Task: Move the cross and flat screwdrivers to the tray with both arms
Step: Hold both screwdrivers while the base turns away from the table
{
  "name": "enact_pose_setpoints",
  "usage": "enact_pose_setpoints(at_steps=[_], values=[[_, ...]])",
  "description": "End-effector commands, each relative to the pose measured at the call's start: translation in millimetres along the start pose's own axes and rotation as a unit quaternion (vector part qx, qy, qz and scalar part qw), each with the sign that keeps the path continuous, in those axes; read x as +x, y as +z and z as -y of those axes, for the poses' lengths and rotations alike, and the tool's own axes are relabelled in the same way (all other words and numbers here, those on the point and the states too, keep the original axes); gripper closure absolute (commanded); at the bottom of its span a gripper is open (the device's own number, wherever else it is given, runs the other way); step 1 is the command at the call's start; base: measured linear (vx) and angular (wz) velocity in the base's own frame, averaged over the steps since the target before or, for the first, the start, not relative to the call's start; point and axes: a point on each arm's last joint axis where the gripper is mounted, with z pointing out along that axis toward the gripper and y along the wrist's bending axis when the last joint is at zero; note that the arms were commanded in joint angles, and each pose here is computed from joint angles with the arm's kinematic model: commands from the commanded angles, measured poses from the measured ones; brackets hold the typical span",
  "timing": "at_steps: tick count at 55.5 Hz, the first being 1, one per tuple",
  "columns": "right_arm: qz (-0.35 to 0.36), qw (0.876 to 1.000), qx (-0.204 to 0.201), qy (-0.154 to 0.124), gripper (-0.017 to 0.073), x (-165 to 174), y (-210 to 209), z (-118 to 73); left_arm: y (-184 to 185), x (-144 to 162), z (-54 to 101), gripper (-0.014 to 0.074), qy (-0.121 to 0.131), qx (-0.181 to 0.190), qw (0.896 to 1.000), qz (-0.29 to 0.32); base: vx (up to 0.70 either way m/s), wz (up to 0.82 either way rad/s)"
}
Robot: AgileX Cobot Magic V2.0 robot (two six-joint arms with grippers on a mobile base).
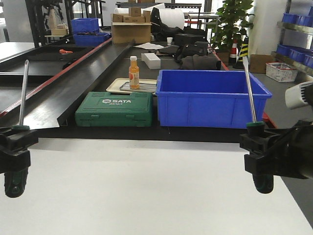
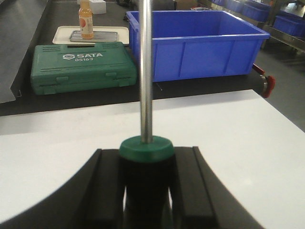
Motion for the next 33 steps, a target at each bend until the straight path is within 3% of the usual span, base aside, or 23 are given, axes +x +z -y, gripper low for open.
enact_pose_setpoints(at_steps=[1, 18, 33], values=[[0.069, 0.998, 0.01, 0.001, 0.0567, -20.5, -10.7, 1.3, -9.0, -19.9, 1.2, 0.0596, -0.008, -0.007, 0.998, 0.063, -0.28, -0.05], [0.067, 0.998, 0.01, 0.001, 0.0567, -20.1, -10.7, 1.2, -9.0, -19.9, 1.2, 0.0596, -0.008, -0.007, 0.998, 0.063, -0.27, -0.12], [0.067, 0.998, 0.01, 0.001, 0.0567, -20.1, -10.7, 1.2, -9.0, -20.0, 1.2, 0.0596, -0.008, -0.007, 0.998, 0.063, -0.23, -0.34]])
